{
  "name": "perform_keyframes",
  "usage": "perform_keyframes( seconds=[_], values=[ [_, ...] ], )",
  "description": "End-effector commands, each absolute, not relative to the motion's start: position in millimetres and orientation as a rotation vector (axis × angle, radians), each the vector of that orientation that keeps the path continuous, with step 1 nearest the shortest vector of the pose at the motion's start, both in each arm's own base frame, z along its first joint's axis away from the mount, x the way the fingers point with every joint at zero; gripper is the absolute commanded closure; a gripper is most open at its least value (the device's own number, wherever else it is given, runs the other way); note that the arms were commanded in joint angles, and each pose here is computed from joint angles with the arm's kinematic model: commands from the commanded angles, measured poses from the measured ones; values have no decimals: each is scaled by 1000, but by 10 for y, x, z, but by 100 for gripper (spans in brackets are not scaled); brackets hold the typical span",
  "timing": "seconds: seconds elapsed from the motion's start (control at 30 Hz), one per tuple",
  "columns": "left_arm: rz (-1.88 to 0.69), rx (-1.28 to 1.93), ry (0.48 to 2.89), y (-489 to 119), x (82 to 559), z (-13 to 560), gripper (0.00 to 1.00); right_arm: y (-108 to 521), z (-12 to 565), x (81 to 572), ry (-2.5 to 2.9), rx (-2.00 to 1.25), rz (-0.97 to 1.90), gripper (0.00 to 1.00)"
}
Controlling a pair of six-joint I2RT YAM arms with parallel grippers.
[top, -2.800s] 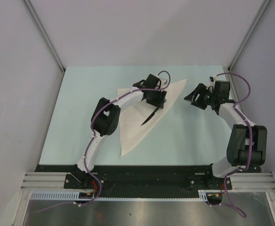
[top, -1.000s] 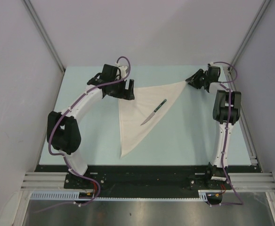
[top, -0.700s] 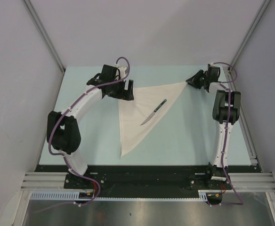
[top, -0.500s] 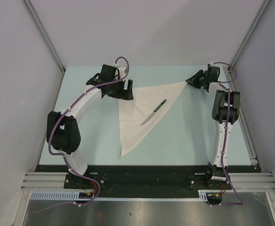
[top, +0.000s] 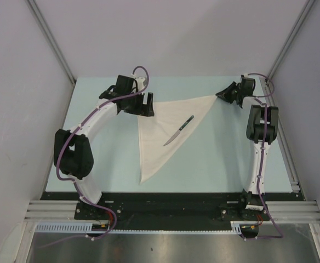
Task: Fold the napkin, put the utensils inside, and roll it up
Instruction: Fold the napkin
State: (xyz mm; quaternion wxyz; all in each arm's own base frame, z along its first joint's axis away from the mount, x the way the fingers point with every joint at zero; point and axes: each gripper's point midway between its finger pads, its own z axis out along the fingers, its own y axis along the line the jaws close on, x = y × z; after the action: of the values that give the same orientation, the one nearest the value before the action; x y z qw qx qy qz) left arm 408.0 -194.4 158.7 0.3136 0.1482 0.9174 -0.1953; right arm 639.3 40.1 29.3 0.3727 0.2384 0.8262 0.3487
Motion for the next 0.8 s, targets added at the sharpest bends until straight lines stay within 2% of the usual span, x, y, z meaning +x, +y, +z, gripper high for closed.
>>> perform_keyframes(
  seconds=[0.0,0.2,0.4,0.57,0.77],
  values=[
    [-538,402,2390,-1927,4100,1639,8,532,416,6441,2046,557,1009,99],
    [-547,394,2398,-1921,4101,1620,8,753,1104,6403,1809,390,1206,100],
    [-556,395,2376,-1923,4095,1679,8,1032,1510,6119,1752,284,1309,100],
    [-563,389,2367,-1911,4089,1710,8,1294,1739,5833,1757,189,1338,100],
    [-573,387,2365,-1919,4073,1728,8,1740,1653,5410,1838,111,1381,100]
  ],
)
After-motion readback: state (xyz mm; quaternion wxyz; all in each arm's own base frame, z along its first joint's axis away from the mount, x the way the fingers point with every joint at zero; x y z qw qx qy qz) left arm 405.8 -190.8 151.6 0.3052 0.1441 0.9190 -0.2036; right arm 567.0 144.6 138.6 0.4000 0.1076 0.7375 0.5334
